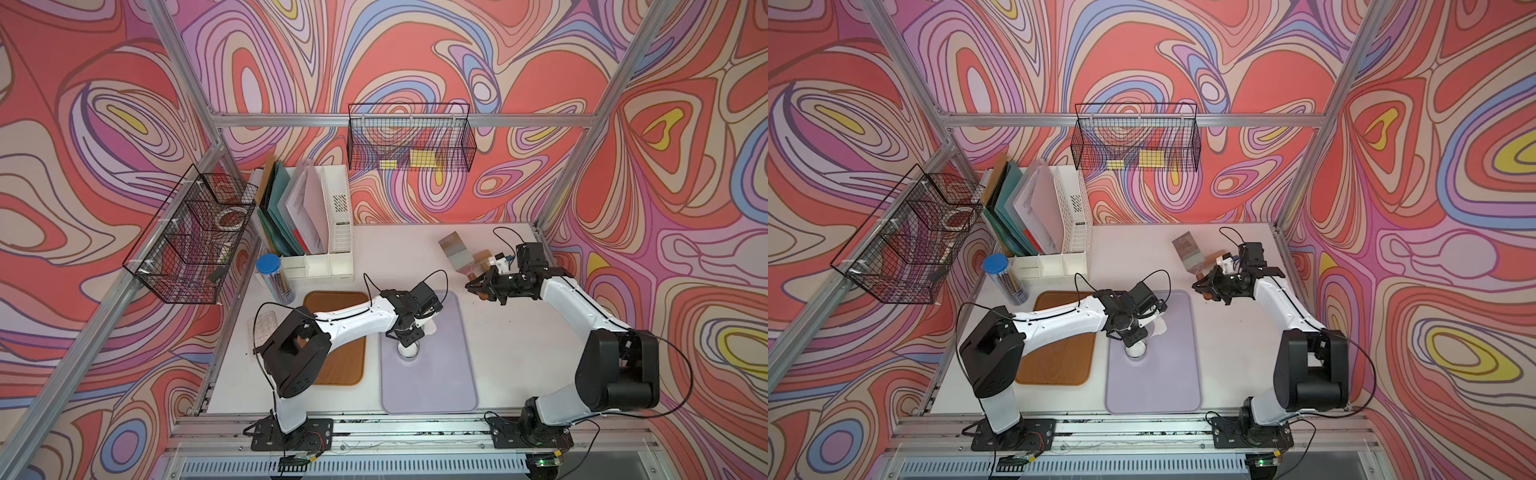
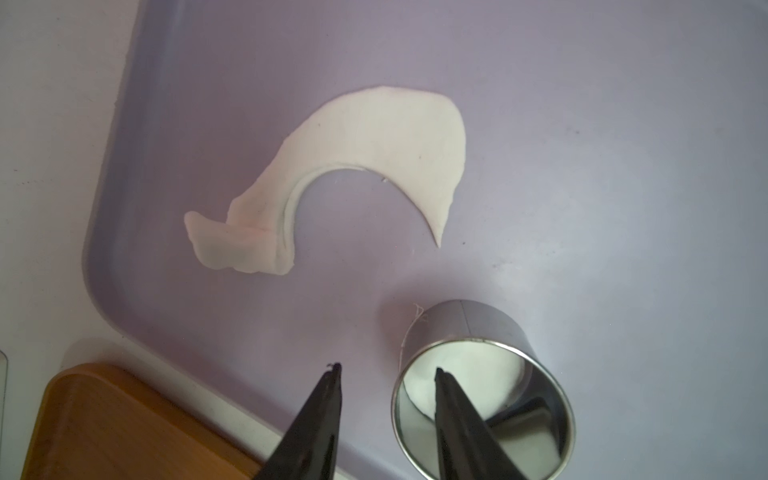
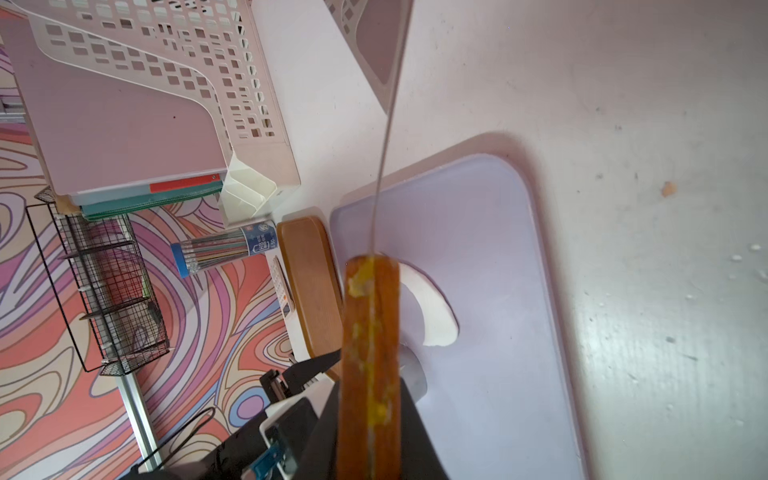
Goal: Roll out the dumpling wrappers from the dough
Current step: Pick up the dumpling mold from the work surface.
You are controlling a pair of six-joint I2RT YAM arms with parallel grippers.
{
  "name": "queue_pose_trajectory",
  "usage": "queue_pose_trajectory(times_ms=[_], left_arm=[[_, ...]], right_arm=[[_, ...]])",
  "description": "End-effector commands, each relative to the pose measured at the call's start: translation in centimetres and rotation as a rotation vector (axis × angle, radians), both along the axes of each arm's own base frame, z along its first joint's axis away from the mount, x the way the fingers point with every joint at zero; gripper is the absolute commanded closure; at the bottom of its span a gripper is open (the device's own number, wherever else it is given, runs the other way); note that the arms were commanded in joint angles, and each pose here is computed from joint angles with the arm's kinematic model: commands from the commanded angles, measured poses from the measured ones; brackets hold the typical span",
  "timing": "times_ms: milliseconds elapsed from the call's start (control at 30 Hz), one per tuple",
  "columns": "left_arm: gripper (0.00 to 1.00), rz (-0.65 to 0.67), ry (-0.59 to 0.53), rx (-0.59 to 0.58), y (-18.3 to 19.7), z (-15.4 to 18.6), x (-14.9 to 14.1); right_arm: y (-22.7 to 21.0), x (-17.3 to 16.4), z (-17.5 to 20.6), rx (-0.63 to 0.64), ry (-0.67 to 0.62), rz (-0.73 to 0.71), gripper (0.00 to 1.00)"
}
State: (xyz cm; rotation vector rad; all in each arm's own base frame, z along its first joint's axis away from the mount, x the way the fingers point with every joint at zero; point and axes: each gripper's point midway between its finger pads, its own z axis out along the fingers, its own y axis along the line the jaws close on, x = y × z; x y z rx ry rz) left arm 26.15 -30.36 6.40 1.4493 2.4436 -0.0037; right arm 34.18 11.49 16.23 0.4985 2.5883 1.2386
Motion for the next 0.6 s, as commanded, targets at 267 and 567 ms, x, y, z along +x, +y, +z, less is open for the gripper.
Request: queue_pose_trajectory(times_ms=[267,567], left_arm=[[0.66,-0.123,0.087,0.047,-0.8,-1.0,-1.8],[0.69,-0.118,0.079,0.117,-0.2,-2.4,-1.1]], right_arm=[[-0.9,-2.0,1.5,-0.100,-0.022,0.038,0.96],[-1.0,-2.1,2.4,-0.108,-0.040,0.041,0.95]])
